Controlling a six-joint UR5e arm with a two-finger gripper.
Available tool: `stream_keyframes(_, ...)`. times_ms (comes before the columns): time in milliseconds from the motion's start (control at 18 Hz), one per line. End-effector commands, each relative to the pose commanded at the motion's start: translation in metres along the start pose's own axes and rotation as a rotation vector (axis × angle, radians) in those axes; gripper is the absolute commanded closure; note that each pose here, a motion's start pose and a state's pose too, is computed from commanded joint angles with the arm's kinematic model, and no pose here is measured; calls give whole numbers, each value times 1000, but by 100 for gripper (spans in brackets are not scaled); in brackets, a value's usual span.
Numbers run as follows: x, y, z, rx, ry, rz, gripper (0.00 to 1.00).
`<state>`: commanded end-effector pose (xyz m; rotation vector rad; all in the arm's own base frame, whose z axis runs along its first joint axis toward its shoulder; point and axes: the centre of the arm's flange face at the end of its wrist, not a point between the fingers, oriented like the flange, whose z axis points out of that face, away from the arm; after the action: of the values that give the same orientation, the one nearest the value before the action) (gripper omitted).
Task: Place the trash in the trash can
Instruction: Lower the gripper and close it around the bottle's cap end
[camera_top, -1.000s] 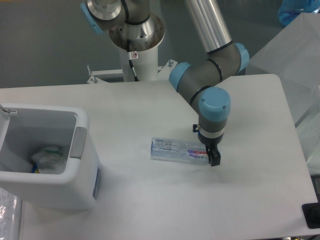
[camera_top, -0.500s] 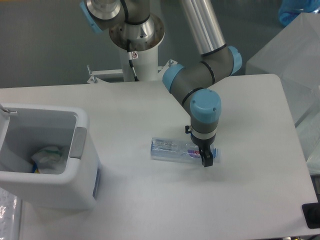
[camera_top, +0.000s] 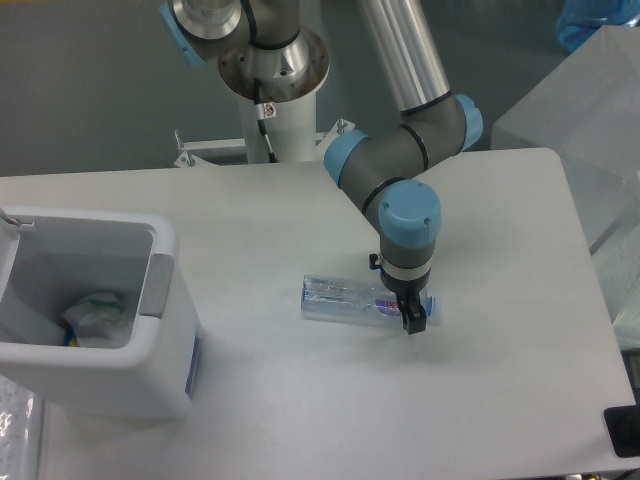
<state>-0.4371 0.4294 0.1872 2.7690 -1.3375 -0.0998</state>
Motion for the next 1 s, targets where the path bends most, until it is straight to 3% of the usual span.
stream_keyframes(167, 0, 0, 0, 0, 0, -2, 26)
stream_keyframes(1000, -1, 2, -2, -2, -4, -5, 31)
